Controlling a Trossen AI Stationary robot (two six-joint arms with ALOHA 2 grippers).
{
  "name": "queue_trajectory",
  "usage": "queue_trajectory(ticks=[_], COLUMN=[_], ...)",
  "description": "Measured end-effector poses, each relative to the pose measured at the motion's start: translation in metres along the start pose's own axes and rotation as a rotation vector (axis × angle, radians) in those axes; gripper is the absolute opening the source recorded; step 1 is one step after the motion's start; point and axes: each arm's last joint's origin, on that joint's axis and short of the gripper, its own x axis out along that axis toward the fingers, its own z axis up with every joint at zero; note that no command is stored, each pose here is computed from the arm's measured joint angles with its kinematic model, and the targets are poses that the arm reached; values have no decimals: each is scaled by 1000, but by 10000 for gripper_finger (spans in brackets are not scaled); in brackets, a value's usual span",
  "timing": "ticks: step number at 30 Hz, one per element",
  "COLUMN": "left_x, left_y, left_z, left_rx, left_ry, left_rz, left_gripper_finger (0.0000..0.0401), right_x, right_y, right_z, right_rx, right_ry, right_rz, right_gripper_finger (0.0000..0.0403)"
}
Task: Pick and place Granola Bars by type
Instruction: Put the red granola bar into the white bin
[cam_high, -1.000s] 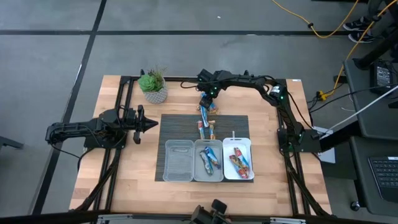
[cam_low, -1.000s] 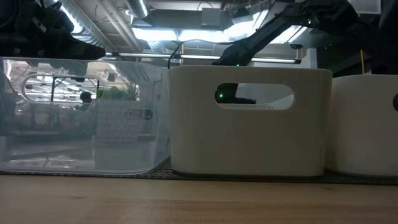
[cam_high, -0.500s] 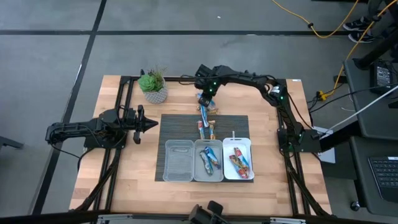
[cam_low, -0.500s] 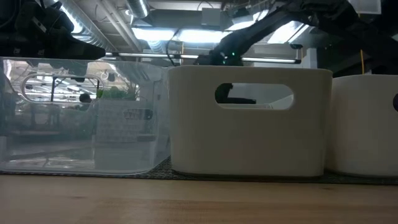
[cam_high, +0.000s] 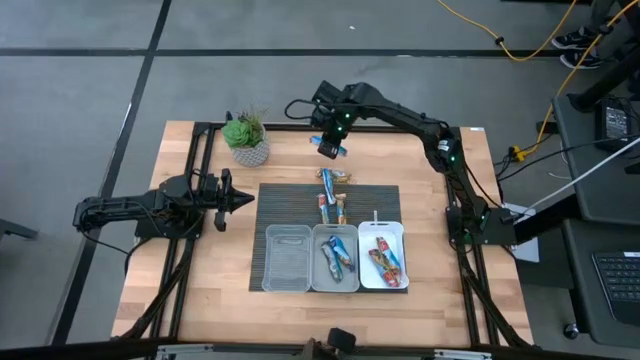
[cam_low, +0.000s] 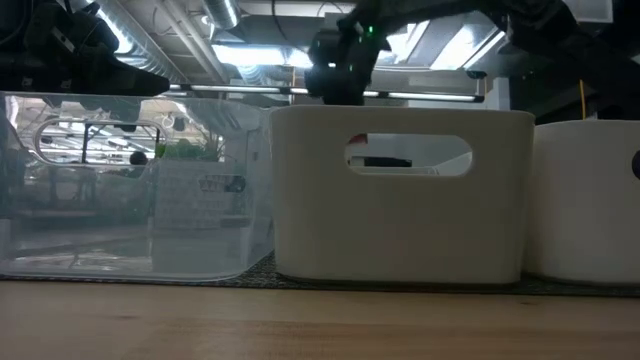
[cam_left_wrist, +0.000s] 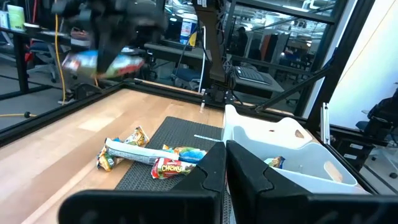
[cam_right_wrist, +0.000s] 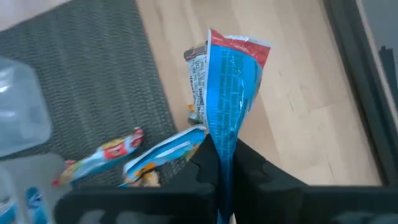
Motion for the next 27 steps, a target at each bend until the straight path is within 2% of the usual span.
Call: queue_trajectory(ticks=[7, 11, 16, 21, 27], left_x=[0, 0, 0, 0, 0], left_y=[0, 0, 0, 0, 0], left_z=[0, 0, 0, 0, 0], left_rx=[0, 0, 0, 0, 0], left_ry=[0, 0, 0, 0, 0], left_rz=[0, 0, 0, 0, 0], left_gripper_finger=[6, 6, 6, 6, 6], right_x=[-43, -74, -120, -167, -209], right_y=[34, 59, 93, 129, 163], right_z=[-9, -17, -33, -57, -98], right_rx=[-49, -95, -105, -82, -40], right_ry=[-23, -58, -150, -257, -299], right_rz=[-15, -80, -81, -121, -186], right_gripper_finger=[39, 22, 18, 35, 16])
